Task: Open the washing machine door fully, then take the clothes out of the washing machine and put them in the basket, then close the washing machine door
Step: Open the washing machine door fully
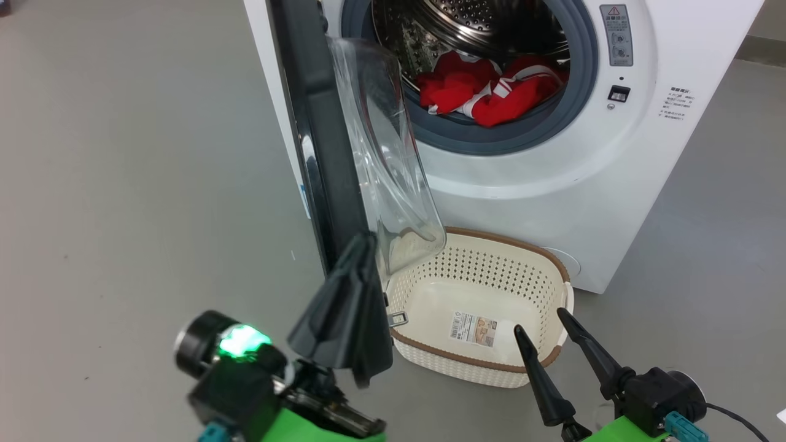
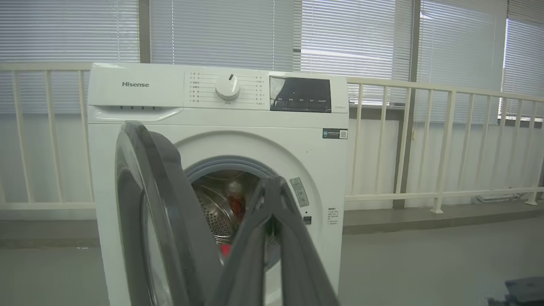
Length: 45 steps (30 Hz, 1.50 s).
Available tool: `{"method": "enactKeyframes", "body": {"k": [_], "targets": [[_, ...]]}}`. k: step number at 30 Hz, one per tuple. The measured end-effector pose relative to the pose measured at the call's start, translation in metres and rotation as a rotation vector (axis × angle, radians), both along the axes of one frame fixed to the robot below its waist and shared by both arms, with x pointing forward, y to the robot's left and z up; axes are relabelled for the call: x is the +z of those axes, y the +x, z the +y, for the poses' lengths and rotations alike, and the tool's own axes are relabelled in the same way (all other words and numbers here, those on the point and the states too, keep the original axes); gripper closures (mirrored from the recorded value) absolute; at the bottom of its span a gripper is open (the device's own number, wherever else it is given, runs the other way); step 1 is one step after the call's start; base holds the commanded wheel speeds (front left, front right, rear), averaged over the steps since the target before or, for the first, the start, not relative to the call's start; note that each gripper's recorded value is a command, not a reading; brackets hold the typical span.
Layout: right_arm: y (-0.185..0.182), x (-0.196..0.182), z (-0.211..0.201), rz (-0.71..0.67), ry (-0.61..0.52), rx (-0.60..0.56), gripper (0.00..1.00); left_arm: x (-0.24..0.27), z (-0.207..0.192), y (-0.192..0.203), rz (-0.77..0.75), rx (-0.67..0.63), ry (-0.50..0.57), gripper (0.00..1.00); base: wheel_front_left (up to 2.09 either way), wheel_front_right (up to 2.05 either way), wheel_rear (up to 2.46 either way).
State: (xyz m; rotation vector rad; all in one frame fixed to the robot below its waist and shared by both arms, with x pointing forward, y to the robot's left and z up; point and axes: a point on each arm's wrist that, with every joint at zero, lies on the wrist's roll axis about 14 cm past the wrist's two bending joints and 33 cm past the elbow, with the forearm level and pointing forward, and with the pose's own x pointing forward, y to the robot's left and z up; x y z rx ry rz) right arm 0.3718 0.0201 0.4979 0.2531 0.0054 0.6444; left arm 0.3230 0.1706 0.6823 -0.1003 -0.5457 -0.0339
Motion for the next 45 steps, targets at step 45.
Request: {"method": "enactKeyframes", "body": {"k": [45], "targets": [[-0.005, -0.001, 0.03, 0.013, 0.014, 0.091, 0.0, -0.133, 0.046, 0.013, 0.446, 0.188, -0.045, 1.0, 0.0, 0.0, 0.0]]}}
